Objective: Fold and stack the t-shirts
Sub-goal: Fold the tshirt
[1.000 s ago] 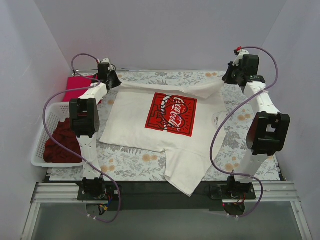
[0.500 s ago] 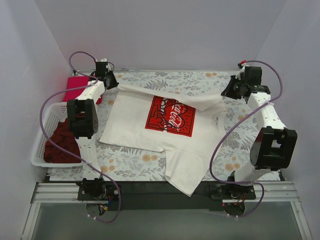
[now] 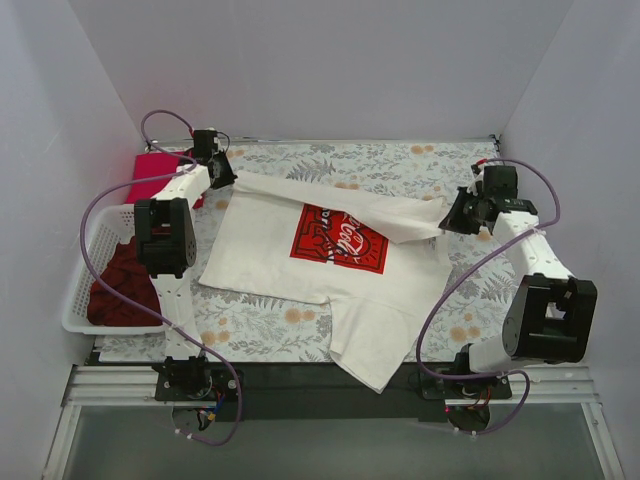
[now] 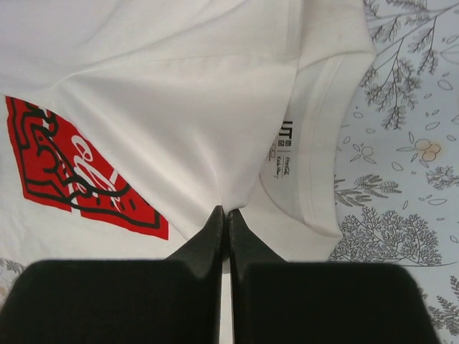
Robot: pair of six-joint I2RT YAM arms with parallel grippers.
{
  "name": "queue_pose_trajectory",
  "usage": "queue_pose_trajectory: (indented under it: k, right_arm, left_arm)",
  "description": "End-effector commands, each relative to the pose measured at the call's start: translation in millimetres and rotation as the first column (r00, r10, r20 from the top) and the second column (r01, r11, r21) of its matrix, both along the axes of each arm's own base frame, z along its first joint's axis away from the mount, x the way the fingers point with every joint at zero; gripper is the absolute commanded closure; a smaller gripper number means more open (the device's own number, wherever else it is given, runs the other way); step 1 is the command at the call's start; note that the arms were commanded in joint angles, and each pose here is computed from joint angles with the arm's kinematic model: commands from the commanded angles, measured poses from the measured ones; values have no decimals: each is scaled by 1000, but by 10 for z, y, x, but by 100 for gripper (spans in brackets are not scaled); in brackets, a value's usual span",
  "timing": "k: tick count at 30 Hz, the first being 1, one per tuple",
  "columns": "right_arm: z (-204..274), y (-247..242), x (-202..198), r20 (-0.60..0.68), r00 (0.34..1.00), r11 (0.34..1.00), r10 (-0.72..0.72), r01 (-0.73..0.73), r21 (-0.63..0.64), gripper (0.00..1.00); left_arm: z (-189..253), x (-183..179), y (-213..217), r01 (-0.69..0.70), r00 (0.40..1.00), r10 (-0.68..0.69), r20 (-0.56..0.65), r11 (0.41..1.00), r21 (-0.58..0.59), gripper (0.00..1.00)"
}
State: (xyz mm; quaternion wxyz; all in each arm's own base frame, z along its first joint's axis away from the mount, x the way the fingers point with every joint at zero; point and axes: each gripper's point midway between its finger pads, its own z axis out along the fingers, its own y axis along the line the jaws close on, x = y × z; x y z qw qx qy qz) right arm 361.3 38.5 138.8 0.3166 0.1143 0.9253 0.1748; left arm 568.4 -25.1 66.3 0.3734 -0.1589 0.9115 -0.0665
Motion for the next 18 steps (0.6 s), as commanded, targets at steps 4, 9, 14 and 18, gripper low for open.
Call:
queue_pose_trajectory:
  k: [4,9,14,18]
  right_arm:
    - [-301,5,-124,-82,997,999,-11,14,29,99]
    - [-481,26,-200,-129,992,999,-16,22,44,99]
    - [-571,56,-274,-150,989,998,-16,25,61,99]
    - [-605,56,-294,-159,987,998,-18,28,61,99]
  left_arm:
    - [42,-55,169,-49,999,49,2,998,49,100]
    - [-125,-143,149,-45,998,47,-36,998,38,100]
    - [-221,-152,194,-64,997,67,-50,996,62,100]
    - [-276,-169,213,-70,995,74,-62,995,66,100]
